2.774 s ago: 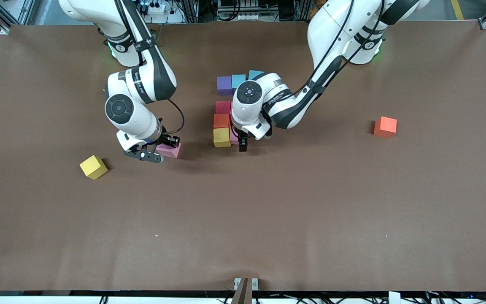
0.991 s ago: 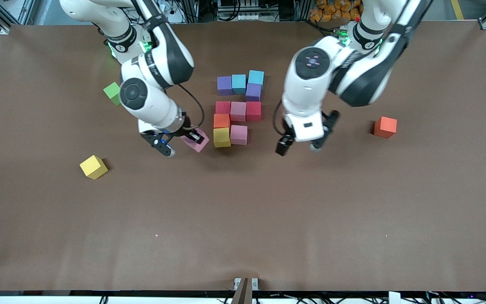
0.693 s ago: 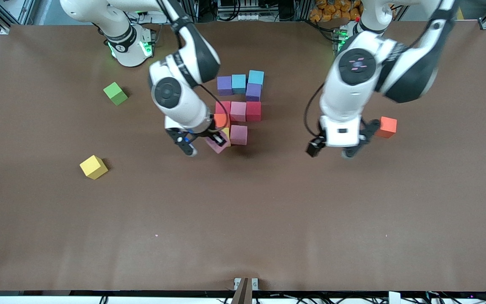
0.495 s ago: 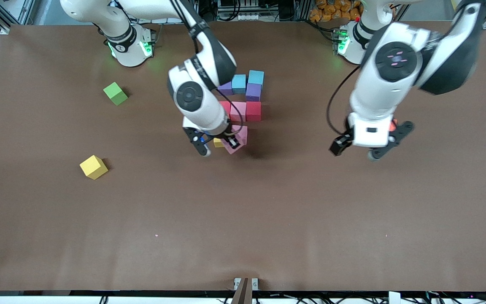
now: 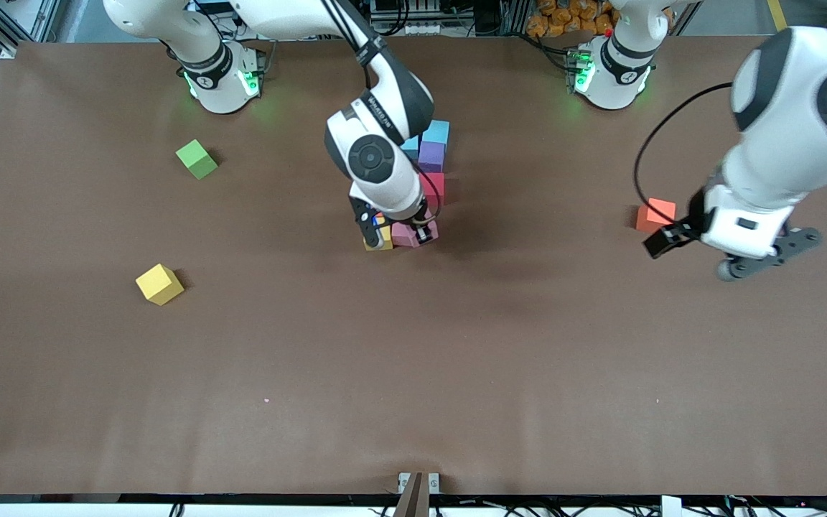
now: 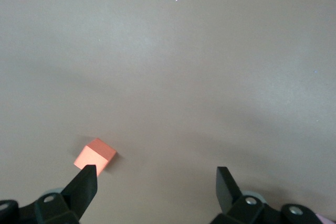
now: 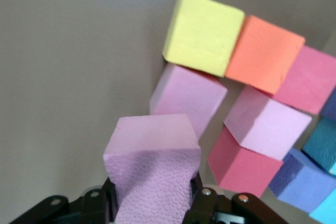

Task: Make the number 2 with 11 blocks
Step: 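Lower the pink cube beside the placed pink cube with the right gripper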

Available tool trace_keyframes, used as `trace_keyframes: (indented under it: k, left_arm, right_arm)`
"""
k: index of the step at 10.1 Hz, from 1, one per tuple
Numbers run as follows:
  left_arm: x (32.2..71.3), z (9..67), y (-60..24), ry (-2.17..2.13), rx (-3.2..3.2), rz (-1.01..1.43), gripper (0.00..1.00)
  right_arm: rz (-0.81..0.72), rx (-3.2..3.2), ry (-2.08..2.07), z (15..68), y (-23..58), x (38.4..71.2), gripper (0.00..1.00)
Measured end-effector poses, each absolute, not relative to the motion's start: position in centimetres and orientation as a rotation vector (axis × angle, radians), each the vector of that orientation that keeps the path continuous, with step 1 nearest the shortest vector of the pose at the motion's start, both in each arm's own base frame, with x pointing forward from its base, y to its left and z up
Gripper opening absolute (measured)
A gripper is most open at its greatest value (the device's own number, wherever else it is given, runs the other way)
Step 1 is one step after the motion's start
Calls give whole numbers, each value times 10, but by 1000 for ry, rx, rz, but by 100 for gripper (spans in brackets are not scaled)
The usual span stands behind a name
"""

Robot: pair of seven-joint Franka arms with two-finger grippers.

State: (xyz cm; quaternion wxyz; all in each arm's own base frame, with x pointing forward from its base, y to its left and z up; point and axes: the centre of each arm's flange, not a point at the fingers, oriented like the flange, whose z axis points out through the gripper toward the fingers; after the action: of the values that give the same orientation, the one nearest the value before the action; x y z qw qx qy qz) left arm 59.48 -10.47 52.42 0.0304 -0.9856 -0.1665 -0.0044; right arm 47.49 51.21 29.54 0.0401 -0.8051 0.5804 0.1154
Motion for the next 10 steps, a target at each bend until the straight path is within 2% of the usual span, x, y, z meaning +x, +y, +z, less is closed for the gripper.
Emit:
trace_keyframes:
  k: [5, 10]
  left_arm:
    - [601, 524, -55, -305, -3132, 30, 100]
    - [597, 524, -44, -235, -3131, 75, 100]
  right_arm:
    - [366, -2234, 2060, 280, 526, 467, 53]
    - [361, -2055, 2233, 266, 541, 455, 53]
